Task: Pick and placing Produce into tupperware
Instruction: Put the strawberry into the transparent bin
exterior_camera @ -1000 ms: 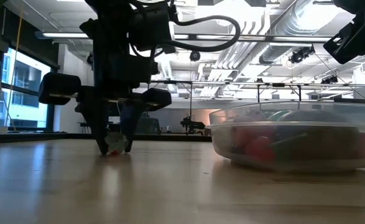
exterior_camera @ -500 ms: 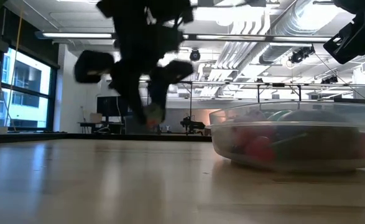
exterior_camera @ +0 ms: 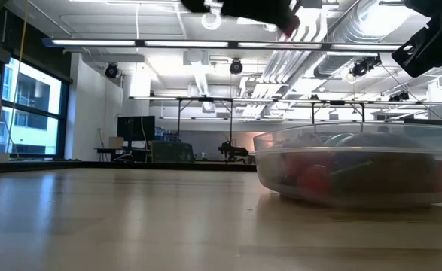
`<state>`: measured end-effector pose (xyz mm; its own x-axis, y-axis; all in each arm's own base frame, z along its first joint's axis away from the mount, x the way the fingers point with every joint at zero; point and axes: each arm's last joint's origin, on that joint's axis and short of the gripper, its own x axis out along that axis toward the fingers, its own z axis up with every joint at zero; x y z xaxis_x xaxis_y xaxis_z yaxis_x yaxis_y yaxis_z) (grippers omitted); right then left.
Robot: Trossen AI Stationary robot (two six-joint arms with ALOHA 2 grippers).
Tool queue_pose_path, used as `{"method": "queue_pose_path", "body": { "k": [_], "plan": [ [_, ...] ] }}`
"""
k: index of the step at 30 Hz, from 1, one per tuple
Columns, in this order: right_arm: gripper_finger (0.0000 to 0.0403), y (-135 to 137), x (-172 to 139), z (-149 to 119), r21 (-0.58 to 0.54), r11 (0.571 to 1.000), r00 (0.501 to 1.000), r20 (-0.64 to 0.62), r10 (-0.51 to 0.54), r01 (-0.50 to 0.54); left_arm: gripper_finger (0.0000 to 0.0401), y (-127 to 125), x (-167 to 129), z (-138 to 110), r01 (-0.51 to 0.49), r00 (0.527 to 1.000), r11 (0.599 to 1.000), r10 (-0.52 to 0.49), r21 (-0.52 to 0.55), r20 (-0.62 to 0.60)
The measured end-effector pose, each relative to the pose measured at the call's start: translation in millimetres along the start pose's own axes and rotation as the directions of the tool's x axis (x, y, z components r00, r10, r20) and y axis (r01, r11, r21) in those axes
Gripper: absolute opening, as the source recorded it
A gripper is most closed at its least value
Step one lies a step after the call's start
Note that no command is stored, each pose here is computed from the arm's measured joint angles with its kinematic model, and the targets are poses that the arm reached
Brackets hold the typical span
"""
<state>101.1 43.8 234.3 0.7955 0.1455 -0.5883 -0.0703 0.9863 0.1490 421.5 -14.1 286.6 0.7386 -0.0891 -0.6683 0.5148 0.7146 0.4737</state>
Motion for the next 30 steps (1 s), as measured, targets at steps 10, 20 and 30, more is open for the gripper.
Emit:
{"method": "queue_pose_path", "body": {
  "k": [10,20,30],
  "plan": [
    [0.0051,-0.1,0.1,-0.1,-0.001,1.000,1.000,-0.002,-0.001,0.001,0.0139,-24.3,54.4,-1.3,0.145,0.986,0.988,-0.140,-0.056,0.086],
    [0.0051,0.0,0.0,-0.1,0.000,1.000,1.000,-0.001,-0.001,0.001,0.0141,-40.8,83.2,-21.2,0.240,0.970,0.964,-0.243,-0.114,-0.011],
    [0.0051,0.0,0.1,-0.1,0.000,1.000,1.000,-0.001,-0.001,0.001,0.0143,-49.4,94.4,-31.8,0.279,0.953,0.949,-0.292,-0.150,-0.077]
  ]
}}
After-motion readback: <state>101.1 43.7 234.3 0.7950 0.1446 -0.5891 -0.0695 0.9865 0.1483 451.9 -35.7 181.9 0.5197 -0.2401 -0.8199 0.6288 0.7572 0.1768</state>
